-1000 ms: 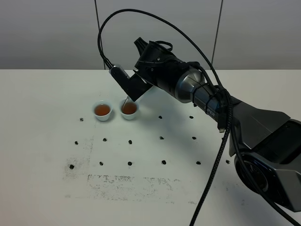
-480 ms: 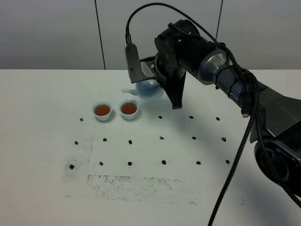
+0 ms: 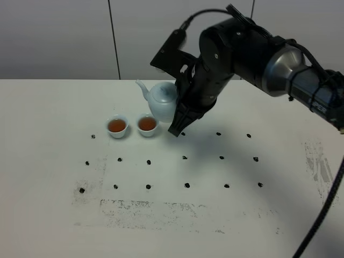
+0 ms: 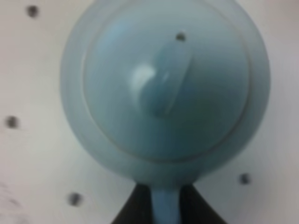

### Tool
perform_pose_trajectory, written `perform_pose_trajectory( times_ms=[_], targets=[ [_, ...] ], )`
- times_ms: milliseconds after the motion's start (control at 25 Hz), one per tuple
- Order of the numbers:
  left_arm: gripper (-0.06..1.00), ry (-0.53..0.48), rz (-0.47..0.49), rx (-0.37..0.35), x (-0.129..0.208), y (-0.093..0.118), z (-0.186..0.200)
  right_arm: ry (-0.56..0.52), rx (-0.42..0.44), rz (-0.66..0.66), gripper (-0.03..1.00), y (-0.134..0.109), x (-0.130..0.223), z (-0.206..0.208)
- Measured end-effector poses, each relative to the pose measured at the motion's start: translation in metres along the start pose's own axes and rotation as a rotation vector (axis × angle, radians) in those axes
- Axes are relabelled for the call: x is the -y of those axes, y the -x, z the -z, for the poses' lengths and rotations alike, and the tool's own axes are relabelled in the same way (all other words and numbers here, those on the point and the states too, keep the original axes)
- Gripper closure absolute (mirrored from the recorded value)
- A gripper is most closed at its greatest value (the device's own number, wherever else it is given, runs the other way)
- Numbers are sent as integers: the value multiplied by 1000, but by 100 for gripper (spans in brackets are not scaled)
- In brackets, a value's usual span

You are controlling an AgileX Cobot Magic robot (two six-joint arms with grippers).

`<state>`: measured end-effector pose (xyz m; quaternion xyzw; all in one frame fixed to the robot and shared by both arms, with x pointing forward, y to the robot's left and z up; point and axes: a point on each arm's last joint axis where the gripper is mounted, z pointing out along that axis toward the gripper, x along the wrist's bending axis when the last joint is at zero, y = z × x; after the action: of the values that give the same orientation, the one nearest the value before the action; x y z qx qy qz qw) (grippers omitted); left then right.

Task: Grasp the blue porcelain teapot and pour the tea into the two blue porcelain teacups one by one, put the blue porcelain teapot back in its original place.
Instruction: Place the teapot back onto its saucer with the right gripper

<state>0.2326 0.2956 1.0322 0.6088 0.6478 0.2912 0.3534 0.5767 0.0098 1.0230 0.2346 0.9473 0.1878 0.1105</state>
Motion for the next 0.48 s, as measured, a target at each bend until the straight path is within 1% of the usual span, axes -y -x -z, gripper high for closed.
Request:
perform_pose_trajectory(
  times_ms=[120,240,320,480],
  targets=[
    [66,0,0,0,0,0,0,27,-47,-196,94,-13,14,-9],
    [66,0,0,0,0,0,0,22,-65,-335,94,-20,19,-22],
    [66,0,0,0,0,0,0,18,-67,-367,94,-23,20,-29],
    [66,0,0,0,0,0,0,-5,-76,-373,94,-30,22,-46]
  ],
)
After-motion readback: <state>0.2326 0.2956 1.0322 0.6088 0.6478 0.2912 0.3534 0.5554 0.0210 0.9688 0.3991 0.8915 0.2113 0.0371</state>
